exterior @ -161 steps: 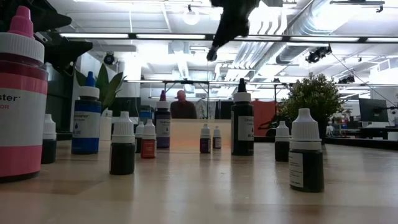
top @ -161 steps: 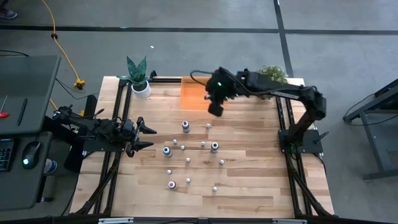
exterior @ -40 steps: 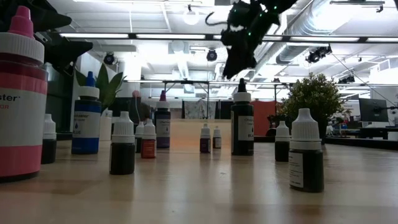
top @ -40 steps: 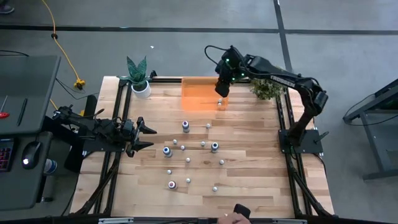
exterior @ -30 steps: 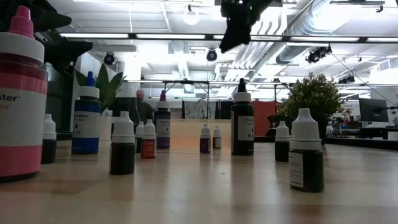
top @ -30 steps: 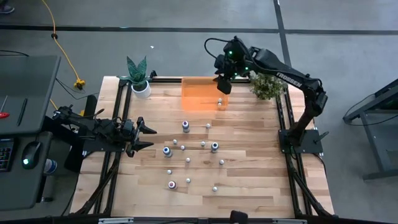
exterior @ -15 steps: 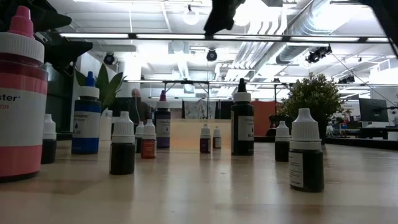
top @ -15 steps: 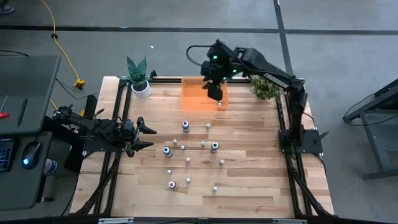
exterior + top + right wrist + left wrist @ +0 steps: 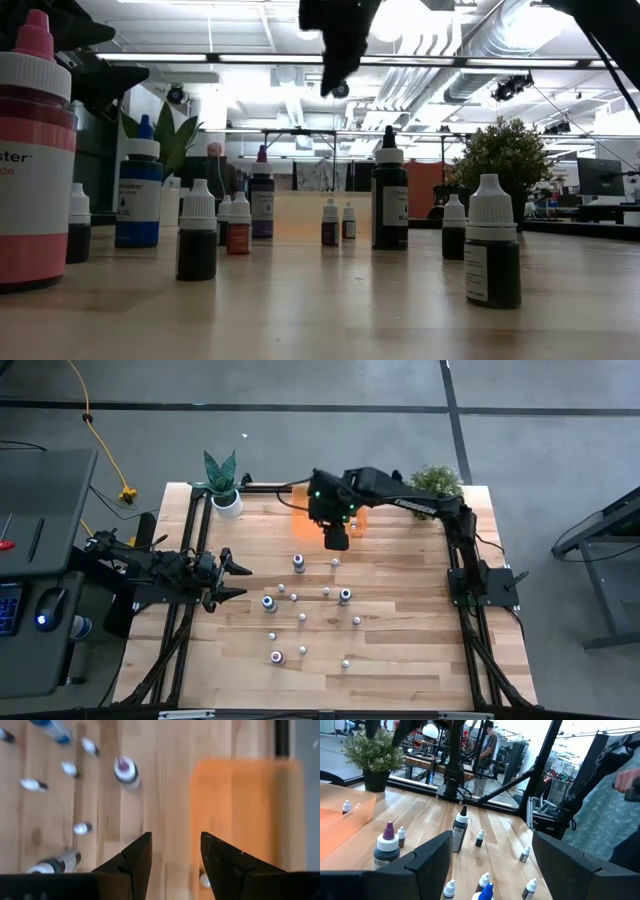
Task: Pick & Place food coloring
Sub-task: Put the small black food coloring bottle into the orange bin
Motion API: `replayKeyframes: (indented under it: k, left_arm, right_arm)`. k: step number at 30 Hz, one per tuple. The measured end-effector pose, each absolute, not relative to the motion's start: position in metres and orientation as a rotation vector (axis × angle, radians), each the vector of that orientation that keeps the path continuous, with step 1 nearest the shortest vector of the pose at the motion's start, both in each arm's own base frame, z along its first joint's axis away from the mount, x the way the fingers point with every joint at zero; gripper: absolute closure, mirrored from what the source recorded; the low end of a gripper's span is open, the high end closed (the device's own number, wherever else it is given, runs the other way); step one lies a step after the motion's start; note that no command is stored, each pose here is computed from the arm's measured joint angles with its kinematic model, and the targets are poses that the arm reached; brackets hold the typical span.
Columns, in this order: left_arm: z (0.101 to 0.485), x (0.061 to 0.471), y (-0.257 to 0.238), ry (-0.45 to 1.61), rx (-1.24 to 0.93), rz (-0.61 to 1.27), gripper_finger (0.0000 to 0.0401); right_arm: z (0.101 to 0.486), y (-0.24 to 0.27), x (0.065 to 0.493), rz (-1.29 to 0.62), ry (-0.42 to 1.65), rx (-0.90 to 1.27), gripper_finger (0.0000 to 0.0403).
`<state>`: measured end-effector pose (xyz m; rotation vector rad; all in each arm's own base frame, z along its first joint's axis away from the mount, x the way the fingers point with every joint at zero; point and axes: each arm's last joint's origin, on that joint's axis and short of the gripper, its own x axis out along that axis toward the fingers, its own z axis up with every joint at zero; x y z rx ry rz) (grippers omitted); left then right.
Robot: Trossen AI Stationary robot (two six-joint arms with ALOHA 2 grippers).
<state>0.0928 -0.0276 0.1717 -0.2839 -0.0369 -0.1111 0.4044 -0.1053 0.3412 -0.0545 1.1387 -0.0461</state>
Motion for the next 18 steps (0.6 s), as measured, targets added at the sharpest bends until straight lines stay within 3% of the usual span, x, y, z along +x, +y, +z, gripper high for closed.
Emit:
replayKeyframes:
  k: [11,18]
  left_arm:
    - [0.172,0.093,-0.028,-0.037,-0.284,-0.111,0.013]
    - [0.172,0.093,-0.028,-0.037,-0.284,-0.111,0.013]
  right_arm:
    - [0.273,-0.094,0.401,-0.07,1.342,0.23,0.0246]
    - [0.235,-0.094,0.402,-0.055,1.35,0.22,0.0245]
